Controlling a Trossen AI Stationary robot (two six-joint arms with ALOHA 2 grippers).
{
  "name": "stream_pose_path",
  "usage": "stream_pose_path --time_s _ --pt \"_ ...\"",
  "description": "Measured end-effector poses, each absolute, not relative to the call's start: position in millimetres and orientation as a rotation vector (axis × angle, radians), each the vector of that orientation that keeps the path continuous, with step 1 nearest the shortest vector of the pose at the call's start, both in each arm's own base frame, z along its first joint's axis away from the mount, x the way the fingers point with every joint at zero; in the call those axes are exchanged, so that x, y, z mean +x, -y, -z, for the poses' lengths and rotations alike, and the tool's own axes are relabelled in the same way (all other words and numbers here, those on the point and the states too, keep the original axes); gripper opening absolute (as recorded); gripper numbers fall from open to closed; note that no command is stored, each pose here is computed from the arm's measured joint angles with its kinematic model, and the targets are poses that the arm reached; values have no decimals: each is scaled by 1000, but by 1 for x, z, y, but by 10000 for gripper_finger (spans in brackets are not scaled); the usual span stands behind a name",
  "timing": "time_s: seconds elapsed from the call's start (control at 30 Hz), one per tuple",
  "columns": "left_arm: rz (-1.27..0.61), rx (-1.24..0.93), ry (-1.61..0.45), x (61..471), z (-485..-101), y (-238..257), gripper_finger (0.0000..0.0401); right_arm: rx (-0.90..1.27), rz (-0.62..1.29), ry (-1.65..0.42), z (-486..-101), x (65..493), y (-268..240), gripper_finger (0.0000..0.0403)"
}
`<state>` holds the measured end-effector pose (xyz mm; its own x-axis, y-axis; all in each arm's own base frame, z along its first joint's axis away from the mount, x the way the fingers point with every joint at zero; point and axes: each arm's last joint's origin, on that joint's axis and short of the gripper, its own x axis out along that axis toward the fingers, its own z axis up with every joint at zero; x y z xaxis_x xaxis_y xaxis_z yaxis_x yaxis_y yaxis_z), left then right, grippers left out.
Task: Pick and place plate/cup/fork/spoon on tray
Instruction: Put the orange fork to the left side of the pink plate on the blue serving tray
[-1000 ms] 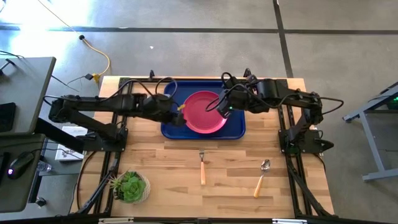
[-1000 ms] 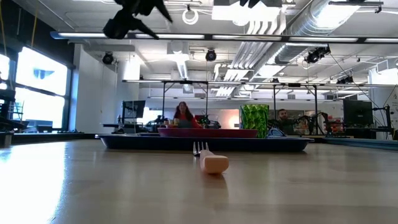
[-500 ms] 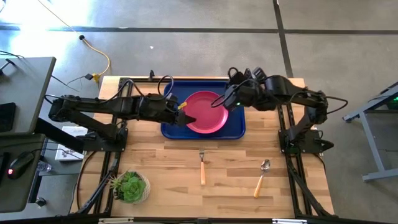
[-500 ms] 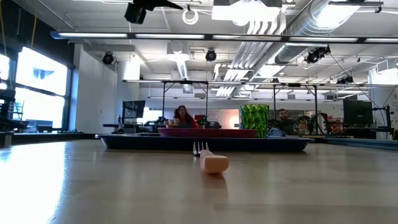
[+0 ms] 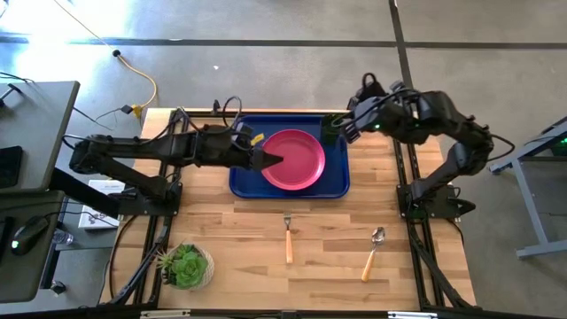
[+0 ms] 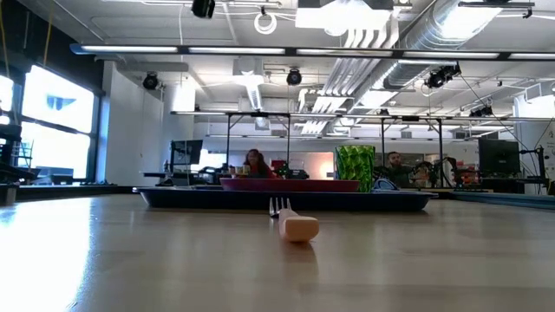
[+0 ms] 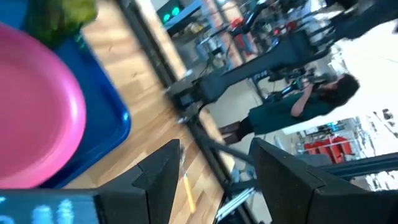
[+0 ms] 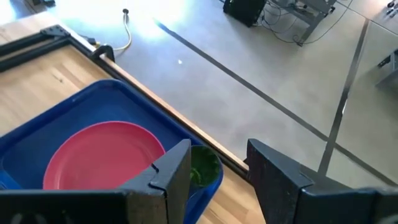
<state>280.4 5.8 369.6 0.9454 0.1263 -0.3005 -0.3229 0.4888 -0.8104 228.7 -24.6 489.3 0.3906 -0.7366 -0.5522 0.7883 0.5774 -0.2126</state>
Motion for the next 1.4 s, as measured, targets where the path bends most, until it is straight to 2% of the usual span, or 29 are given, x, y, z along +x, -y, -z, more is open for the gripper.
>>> stream_pose_path --time_s 0.3,0.53,0.7,0.93,1.4 --pt "-254 -915 -152 297 -415 -7 174 68 950 -646 -497 215 25 149" --pt "-260 -905 -220 325 -417 2 174 55 895 -680 -496 215 24 149" --pt "-322 -952 -373 341 -392 14 174 54 858 -700 -495 215 24 149" --pt "-536 -999 -601 359 -338 32 174 58 852 -702 -495 215 23 149" --pt "-759 -1070 -752 394 -252 77 174 105 816 -709 -494 216 22 149"
